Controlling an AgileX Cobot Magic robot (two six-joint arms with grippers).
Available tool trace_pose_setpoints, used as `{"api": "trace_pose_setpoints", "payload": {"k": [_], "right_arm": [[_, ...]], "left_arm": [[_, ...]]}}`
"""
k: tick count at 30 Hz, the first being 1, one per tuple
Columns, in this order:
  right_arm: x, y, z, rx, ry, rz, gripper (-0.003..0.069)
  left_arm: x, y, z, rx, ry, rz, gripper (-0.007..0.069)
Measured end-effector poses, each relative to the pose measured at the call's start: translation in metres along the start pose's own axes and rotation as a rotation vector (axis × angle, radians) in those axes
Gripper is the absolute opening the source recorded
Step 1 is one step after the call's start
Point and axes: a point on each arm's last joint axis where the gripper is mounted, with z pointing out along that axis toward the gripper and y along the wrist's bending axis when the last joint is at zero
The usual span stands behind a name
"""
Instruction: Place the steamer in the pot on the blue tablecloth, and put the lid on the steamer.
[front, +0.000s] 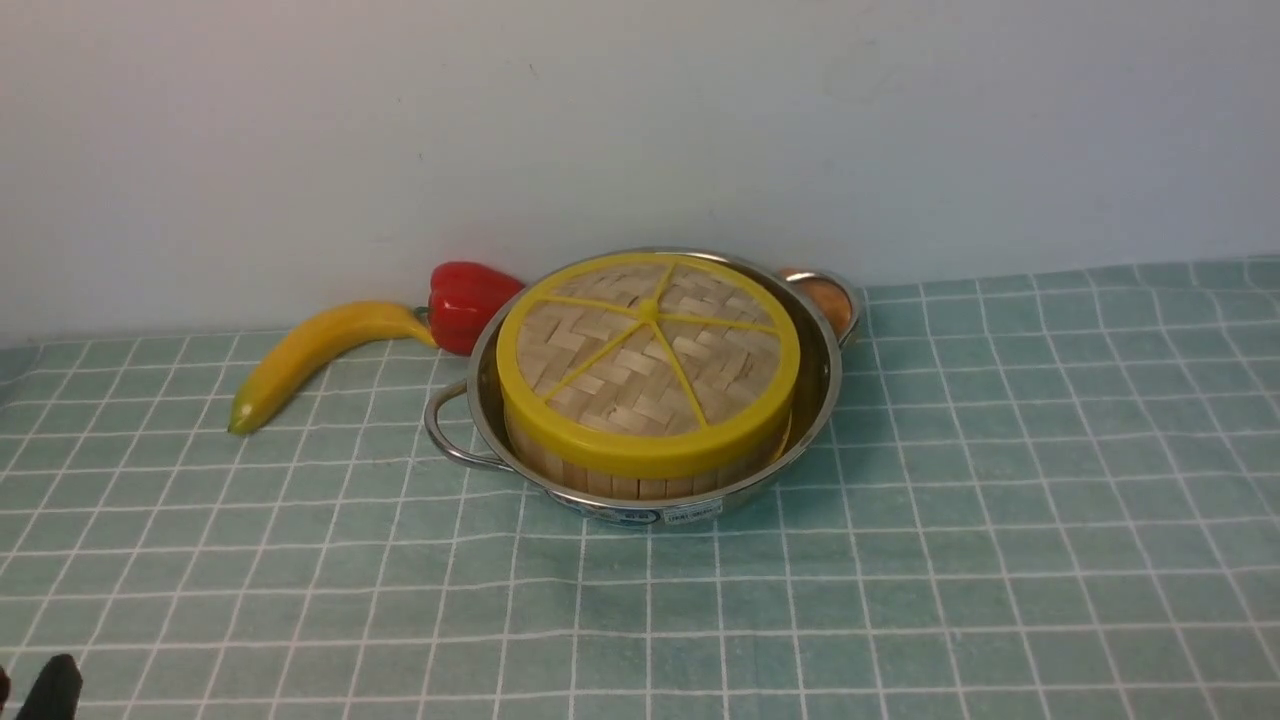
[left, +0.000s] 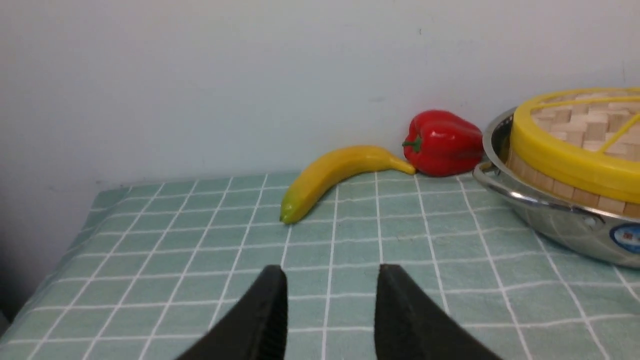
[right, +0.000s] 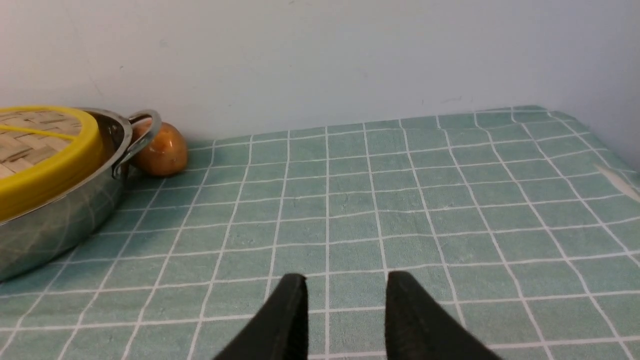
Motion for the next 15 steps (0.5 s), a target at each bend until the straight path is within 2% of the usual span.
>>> {"api": "trace_pose_setpoints", "payload": {"k": [7,15], "right_arm": [[0.000,0.000,0.000,0.000,0.000,0.000,0.0240],[0.000,0.000,0.000,0.000,0.000,0.000,0.0240]], "left_arm": [[0.013,0.004,-0.001,-0.043,0.144,-0.043,0.0242],[0.013,0.004,-0.006,-0.051,0.116,-0.036,0.0242]]}}
